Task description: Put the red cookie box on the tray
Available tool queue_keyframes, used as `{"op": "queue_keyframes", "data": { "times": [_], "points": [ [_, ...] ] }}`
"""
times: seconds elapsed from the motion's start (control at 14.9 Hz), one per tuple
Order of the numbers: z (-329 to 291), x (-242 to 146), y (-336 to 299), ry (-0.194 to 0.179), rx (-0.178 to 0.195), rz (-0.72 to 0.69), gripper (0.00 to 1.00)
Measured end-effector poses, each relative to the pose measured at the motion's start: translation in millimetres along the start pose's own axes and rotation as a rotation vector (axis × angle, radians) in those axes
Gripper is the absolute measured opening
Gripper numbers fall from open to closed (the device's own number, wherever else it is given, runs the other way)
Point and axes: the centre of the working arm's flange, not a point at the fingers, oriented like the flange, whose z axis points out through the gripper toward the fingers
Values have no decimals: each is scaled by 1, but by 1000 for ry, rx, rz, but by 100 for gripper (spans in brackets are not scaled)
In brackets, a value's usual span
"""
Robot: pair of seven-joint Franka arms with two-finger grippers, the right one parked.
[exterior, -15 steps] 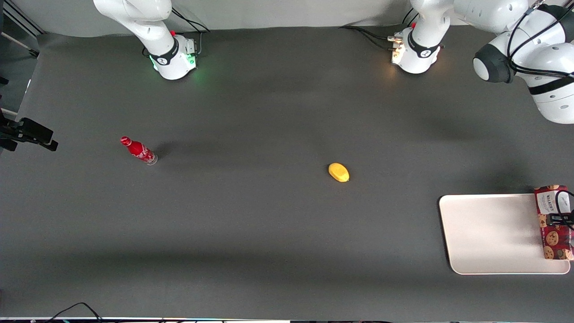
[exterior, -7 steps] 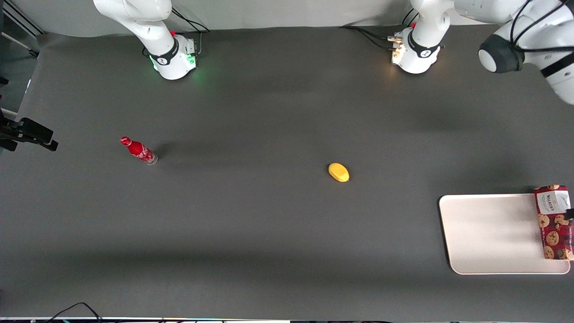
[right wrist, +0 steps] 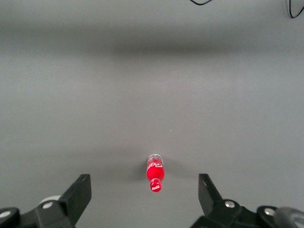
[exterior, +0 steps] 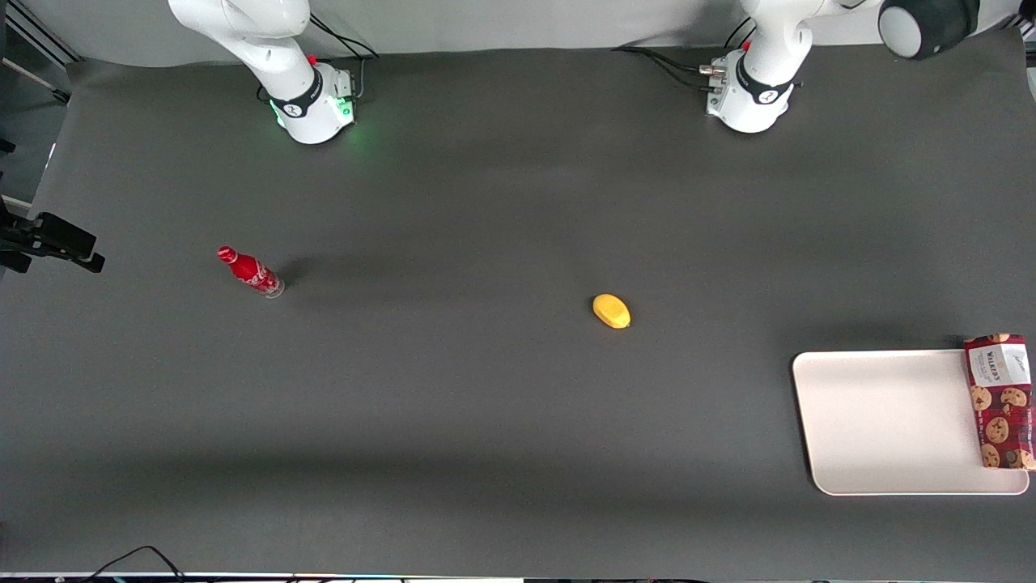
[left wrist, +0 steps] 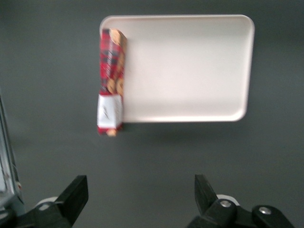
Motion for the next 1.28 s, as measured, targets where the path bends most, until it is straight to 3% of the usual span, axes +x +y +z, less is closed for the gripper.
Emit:
{"op": "queue_keyframes", "data": {
  "times": [0.13, 0.34, 0.54, 0.67, 1.01, 1.28],
  "points": [
    [-42, -24, 46, -39, -19, -13, 100],
    [-79, -53, 106, -65, -58, -31, 100],
    [-81, -78, 153, -103, -84, -36, 100],
    [-73, -91, 188, -99, -85, -37, 100],
    [-24, -126, 234, -73, -69, -13, 100],
    [-14, -144, 235, -64, -9, -1, 100]
  ]
}}
